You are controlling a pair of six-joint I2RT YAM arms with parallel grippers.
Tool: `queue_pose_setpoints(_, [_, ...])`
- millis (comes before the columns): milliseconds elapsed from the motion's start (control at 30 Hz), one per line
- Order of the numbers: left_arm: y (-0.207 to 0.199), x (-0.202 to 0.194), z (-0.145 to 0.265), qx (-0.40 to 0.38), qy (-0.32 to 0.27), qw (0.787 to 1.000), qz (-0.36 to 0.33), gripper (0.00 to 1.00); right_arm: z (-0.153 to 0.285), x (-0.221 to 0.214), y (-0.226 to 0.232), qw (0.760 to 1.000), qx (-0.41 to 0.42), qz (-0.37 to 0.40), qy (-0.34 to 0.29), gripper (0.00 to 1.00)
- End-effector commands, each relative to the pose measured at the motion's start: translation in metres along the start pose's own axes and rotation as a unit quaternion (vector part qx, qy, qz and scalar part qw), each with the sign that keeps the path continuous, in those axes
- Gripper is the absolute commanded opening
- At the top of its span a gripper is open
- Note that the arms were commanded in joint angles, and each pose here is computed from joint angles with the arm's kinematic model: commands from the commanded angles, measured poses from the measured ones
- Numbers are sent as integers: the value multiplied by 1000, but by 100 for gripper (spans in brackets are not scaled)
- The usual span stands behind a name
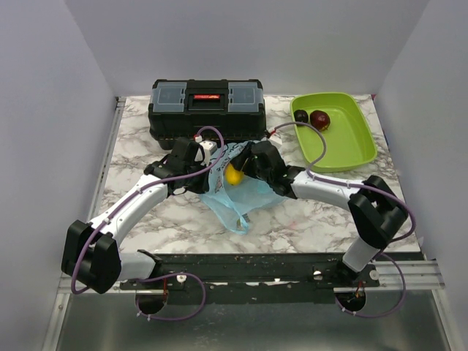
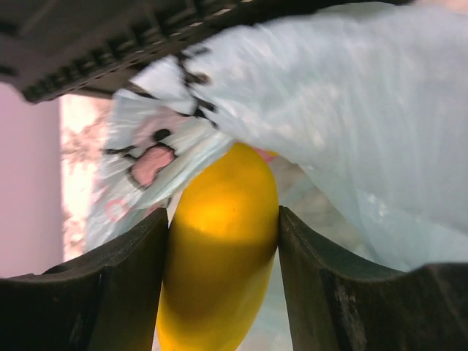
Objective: Take the fake fruits out of the plastic bag
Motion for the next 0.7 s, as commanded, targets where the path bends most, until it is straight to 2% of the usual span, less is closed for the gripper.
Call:
queue_pose_setpoints(0, [-3, 9, 5, -9, -17, 1000, -5, 0, 18, -4, 30, 995, 95, 15, 23, 31])
queue_pose_setpoints(333, [-3, 9, 5, -8, -16, 1000, -4, 0, 33, -21, 43, 979, 167, 83, 79, 1])
queue_pose_setpoints(467, [-3, 8, 4, -9, -14, 1000, -4, 0, 47, -10, 45, 977, 177, 103, 55, 1])
queue_pose_setpoints(667, [-3, 8, 3, -9, -12, 1000, -4, 0, 79, 30, 43, 978, 174, 112, -38, 1])
Point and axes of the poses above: each gripper's point midway between its finger pads, its own z axis back along the fingers, its own y axis along the line the jaws close on, x = y × z, the point moved 2 cm from there along z, back along the fingers, and after that the axes turned 9 degrees about -z, right-handed, at the moved point
